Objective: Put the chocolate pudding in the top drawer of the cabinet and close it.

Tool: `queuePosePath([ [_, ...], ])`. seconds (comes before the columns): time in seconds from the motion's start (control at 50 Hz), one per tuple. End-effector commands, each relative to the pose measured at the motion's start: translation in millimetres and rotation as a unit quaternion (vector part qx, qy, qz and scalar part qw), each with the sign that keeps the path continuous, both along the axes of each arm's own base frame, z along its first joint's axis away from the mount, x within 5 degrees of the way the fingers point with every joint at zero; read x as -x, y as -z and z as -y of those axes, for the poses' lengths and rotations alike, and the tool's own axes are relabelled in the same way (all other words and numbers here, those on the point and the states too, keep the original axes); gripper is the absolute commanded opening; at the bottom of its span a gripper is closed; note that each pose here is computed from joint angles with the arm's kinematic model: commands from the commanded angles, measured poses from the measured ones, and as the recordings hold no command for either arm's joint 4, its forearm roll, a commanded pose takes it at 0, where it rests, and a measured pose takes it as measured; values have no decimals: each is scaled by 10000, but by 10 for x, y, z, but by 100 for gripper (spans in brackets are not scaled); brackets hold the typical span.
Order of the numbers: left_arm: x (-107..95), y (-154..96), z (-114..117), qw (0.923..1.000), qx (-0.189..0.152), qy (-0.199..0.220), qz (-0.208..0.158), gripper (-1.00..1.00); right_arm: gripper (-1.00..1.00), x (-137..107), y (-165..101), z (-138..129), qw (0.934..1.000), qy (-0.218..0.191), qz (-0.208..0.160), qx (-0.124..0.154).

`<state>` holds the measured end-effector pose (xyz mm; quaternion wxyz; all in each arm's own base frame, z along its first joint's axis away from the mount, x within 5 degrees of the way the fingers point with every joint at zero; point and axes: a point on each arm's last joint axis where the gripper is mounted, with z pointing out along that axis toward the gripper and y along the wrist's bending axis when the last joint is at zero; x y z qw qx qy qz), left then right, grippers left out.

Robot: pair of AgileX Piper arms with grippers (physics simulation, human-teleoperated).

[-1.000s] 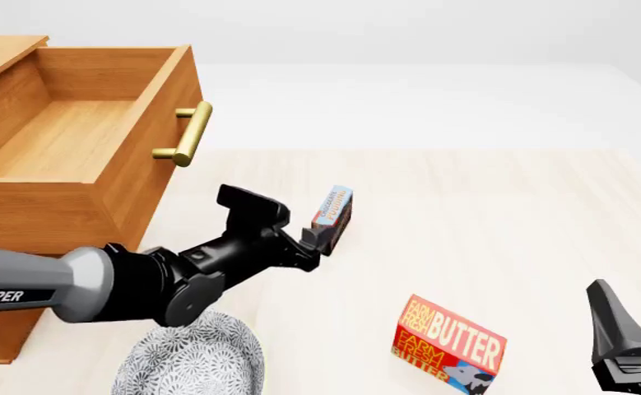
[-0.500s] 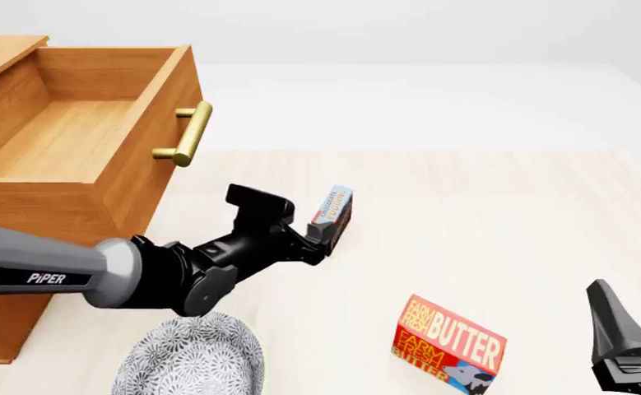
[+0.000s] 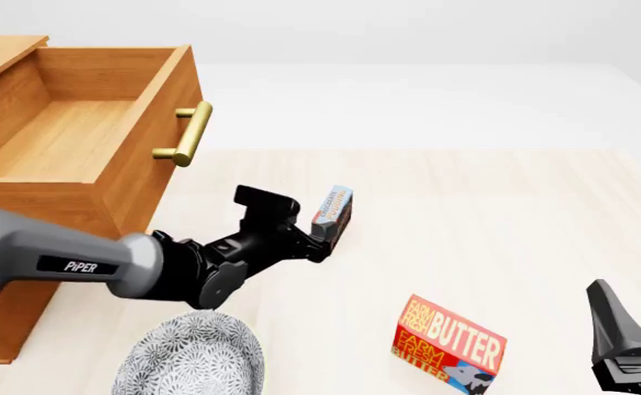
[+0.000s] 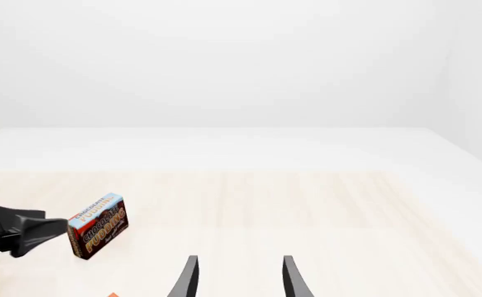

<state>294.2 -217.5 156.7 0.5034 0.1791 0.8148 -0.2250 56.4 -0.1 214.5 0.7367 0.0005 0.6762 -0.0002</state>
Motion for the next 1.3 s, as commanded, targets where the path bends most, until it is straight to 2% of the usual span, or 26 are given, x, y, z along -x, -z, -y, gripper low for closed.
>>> queuePosePath([
  [0.02, -63, 61, 37, 10000, -43, -6, -40, 100, 100, 0, 0, 0, 10000, 0, 0, 0],
  [0.3, -142, 168, 69, 9999, -26, -64, -135, 100, 100, 0, 0, 0, 10000, 0, 0, 0],
  [0.36, -180, 198, 66, 9998, -151, -48, -124, 100, 100, 0, 0, 0, 10000, 0, 0, 0],
  [0.52, -217, 262, 83, 9997, -164, -67, -176, 100, 100, 0, 0, 0, 10000, 1, 0, 0],
  [1.3, -300, 450, 208, 9992, -66, -95, -384, 100, 100, 0, 0, 0, 10000, 0, 1, 0],
])
